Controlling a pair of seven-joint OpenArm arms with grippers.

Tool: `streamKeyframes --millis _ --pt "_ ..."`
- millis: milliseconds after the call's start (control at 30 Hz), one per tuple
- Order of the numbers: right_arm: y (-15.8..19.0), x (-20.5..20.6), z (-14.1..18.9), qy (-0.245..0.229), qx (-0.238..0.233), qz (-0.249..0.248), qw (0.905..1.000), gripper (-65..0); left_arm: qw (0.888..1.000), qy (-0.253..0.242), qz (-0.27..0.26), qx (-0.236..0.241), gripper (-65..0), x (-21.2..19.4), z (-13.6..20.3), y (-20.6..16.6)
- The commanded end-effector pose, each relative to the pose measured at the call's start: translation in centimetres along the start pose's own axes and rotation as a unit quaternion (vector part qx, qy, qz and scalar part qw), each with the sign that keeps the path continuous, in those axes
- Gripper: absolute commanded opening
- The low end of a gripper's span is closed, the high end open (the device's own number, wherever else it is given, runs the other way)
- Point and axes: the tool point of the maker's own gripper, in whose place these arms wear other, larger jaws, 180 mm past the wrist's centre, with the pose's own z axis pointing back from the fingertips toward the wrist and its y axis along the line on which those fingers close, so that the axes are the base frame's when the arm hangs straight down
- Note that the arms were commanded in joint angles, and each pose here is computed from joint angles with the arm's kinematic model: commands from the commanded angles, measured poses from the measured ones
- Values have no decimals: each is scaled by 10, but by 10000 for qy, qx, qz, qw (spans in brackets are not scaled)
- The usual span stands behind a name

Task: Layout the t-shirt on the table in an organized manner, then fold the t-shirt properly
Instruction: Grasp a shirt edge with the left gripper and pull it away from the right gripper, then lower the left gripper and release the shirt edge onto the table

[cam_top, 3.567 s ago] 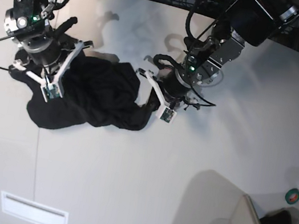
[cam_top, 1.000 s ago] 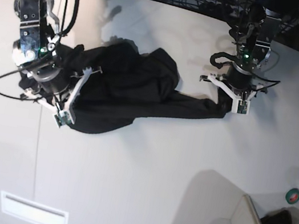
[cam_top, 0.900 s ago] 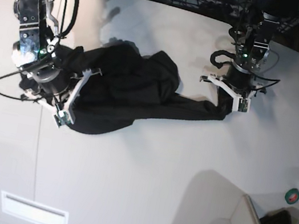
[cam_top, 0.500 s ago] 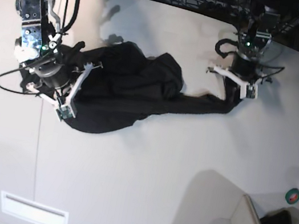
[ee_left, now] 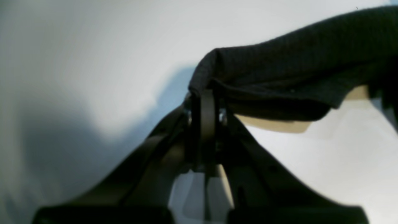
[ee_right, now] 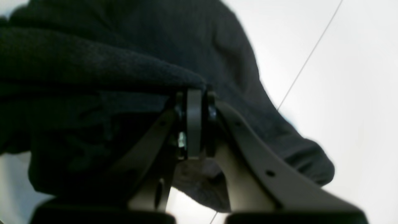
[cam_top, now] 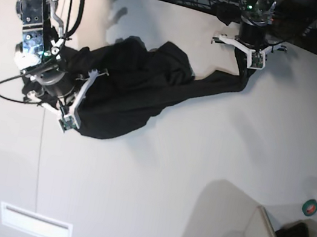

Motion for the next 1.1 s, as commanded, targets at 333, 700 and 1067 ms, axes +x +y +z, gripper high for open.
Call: streamKeyframes --millis 333,700,1067 --pt "-2 7 1 -150 -58 -32 9999 -650 9784 1480 -1226 -758 -650 -80 18 -27" --pt "29 15 -2 -242 220 -328 9989 -650 9848 812 -1309 -802 -586 -45 -10 -30" --pt "54 22 31 -586 334 -468 9966 -507 9872 -264 -1300 -884 -578 9 -21 -31"
